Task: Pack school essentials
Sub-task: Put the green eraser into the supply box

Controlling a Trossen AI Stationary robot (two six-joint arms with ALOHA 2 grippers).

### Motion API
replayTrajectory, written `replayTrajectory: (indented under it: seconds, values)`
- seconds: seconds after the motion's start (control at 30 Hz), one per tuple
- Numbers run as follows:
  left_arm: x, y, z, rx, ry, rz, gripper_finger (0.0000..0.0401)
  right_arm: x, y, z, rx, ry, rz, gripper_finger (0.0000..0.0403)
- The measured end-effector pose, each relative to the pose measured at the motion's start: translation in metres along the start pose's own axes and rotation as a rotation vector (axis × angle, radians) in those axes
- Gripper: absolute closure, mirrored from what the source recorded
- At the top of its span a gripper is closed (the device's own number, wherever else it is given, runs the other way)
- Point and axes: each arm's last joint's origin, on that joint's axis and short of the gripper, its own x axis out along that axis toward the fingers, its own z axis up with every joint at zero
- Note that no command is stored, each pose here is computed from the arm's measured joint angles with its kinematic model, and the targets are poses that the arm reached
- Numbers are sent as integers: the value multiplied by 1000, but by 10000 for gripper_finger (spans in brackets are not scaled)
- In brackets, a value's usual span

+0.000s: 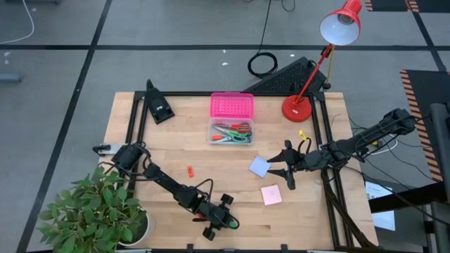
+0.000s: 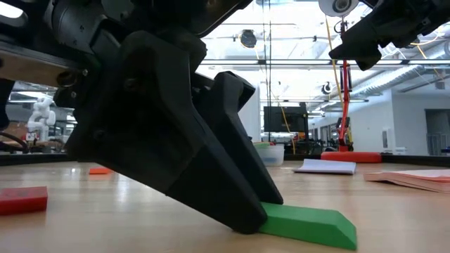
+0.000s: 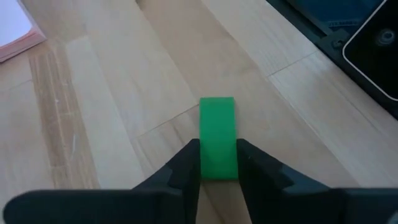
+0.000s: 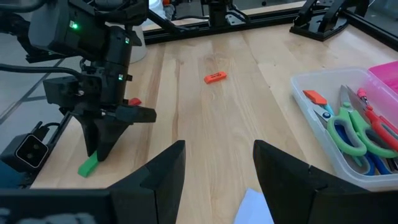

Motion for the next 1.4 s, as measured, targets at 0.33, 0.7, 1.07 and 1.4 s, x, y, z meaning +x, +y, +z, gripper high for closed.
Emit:
replayTrajectory:
  seconds: [0.33,0.7,1.07,1.4]
  values:
    - [1,1,1,-3,-13,13,299,0,0,0,0,0,0,218]
    - [-12,7,10,13,-27,80,299,0,0,0,0,0,0,218]
    - [-48,16,32,84,-19,240,300,3,1,-1,-29,1,-9,218]
    - [-83,29,48,217,28,506,299,22,6,-2,13,-47,-64,218]
